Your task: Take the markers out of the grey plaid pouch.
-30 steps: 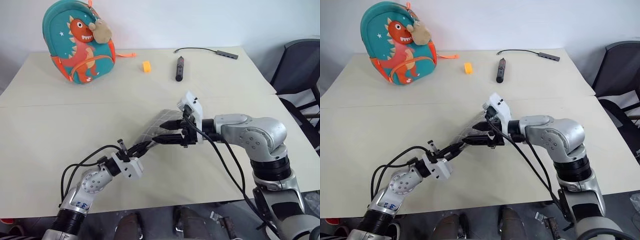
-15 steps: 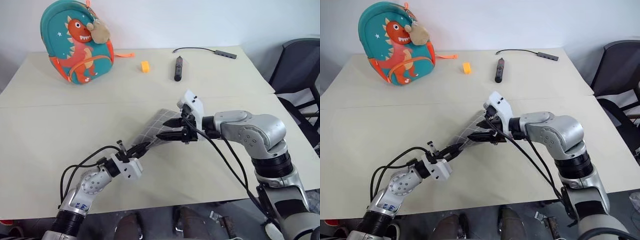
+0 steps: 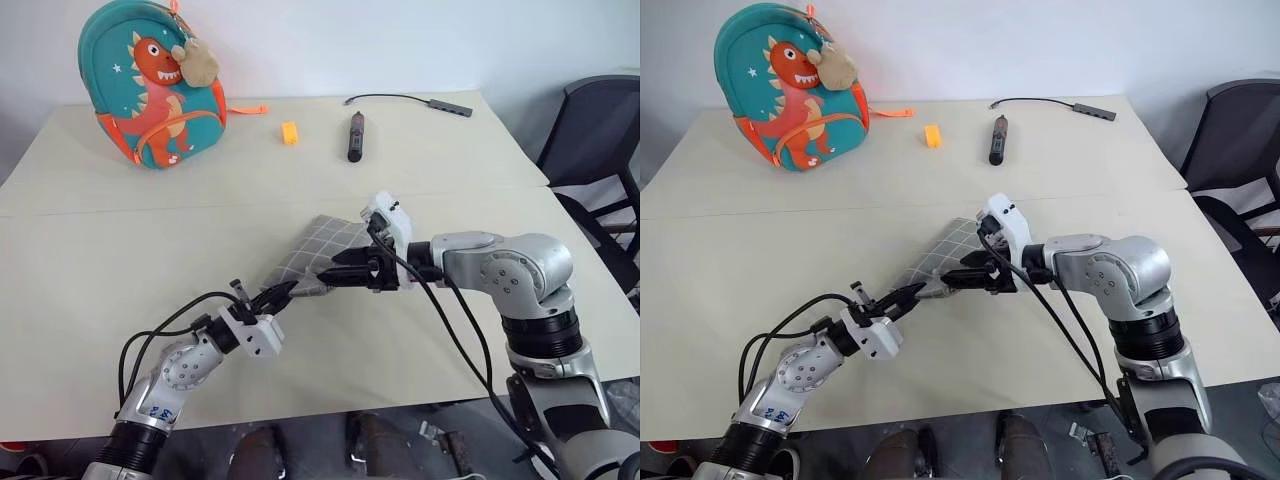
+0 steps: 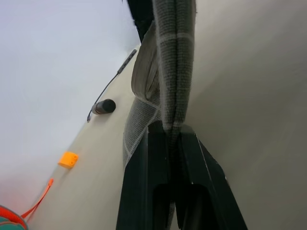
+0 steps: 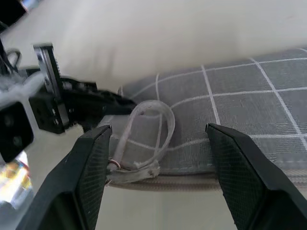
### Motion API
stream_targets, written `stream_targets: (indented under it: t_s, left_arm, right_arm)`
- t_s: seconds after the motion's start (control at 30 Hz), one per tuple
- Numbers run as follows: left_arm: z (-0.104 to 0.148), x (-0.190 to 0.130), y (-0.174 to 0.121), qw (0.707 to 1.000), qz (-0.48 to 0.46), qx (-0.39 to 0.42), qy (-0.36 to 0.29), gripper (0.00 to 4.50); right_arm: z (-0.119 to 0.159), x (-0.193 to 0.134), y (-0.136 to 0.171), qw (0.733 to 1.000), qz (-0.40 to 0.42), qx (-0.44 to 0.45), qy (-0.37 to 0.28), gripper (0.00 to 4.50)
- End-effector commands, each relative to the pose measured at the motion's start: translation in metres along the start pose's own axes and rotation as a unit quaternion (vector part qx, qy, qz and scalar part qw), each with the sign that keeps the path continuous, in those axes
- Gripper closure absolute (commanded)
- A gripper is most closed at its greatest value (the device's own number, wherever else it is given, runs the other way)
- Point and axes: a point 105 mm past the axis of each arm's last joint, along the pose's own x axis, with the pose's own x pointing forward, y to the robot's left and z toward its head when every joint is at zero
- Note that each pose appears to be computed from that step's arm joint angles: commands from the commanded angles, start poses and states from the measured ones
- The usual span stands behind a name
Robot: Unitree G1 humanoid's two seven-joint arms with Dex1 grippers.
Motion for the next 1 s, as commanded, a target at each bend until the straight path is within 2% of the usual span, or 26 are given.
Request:
stream_targets:
  t_s: [0.03, 0.17, 0.33, 0.57, 0.67, 0.93, 1.0]
  left_arm:
    - [0.005, 0.000, 0.009, 1.000, 0.019, 0.011, -0.010, 4.50]
    - [0.005, -0.001, 0.009, 1.000, 0.021, 0.010, -0.008, 4.50]
    - [0.006, 0.000, 0.010, 1.000, 0.024, 0.012, -0.008, 4.50]
    - [0.007, -0.001, 0.010, 1.000, 0.025, 0.011, -0.009, 4.50]
    - [0.006, -0.001, 0.010, 1.000, 0.026, 0.010, -0.008, 4.50]
    - [0.006, -0.001, 0.011, 1.000, 0.028, 0.010, -0.008, 4.50]
    - [0.006, -0.001, 0.011, 1.000, 0.029, 0.010, -0.008, 4.50]
  right_arm:
    - [0.007, -0.003, 0.003, 1.000, 0.003, -0.015, -0.012, 1.24]
    - [0.008, -0.003, 0.012, 1.000, 0.026, -0.014, -0.011, 1.24]
    - [-0.004, 0.003, 0.020, 0.999, 0.039, -0.019, 0.008, 1.24]
    - [-0.012, 0.004, -0.004, 0.998, -0.025, -0.056, 0.028, 1.24]
    - [-0.011, 0.004, -0.005, 0.998, -0.022, -0.051, 0.023, 1.78]
    - [-0.007, 0.006, 0.003, 1.000, 0.006, -0.027, 0.006, 4.47]
    - [-0.003, 0.005, 0.005, 1.000, 0.013, -0.020, -0.002, 4.47]
